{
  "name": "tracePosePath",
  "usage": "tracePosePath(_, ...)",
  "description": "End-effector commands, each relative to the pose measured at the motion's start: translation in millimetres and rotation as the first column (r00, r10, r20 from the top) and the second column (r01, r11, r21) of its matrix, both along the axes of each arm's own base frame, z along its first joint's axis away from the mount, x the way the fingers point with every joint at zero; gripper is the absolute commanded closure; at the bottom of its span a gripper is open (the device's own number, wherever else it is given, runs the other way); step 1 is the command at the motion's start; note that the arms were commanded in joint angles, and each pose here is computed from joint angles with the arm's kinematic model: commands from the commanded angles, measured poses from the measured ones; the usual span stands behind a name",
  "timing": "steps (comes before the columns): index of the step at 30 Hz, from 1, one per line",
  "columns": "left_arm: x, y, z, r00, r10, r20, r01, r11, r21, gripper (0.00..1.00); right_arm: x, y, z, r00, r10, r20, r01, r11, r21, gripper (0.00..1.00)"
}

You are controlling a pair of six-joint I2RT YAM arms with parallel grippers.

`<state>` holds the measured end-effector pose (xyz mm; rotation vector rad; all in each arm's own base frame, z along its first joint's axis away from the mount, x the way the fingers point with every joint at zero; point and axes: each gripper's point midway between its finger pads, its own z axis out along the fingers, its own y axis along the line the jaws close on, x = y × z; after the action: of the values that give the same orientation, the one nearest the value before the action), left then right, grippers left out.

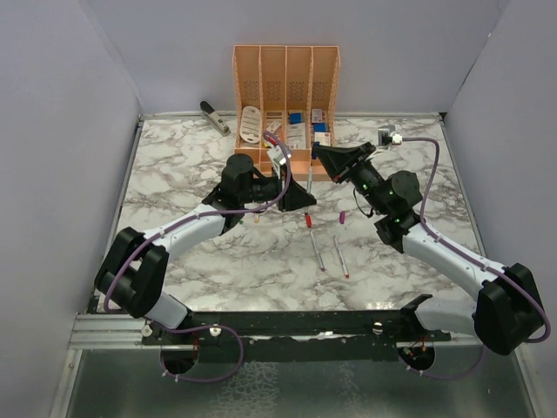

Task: Insert the pens into the pen caps

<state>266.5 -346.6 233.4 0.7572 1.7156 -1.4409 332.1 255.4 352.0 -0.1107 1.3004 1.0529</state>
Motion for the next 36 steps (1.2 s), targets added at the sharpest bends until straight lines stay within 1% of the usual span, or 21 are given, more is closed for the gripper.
tracePosePath(1, -7, -3, 23, 0.997, -0.042, 0.068, 0.045, 0.998, -0.041, 1.00, -3, 2, 1, 1.000, 0.009, 0.026, -0.008, 0.999, -0.031, 0.99)
tracePosePath(8, -8, -2, 22, 0.997, -0.043, 0.071, 0.046, 0.998, -0.041, 1.00, 1, 1, -5, 1.000, -0.007, 0.023, 0.008, 0.998, -0.055, 0.99)
tracePosePath(20, -7, -2, 24, 0.996, -0.041, 0.077, 0.045, 0.998, -0.043, 1.00, 1, 9, -16, 0.999, 0.032, -0.007, -0.033, 0.998, -0.062, 0.99)
tracePosePath(36, -5, -2, 25, 0.996, -0.025, 0.081, 0.029, 0.999, -0.043, 1.00, 0, 11, -25, 0.999, 0.043, -0.030, -0.046, 0.994, -0.096, 0.99)
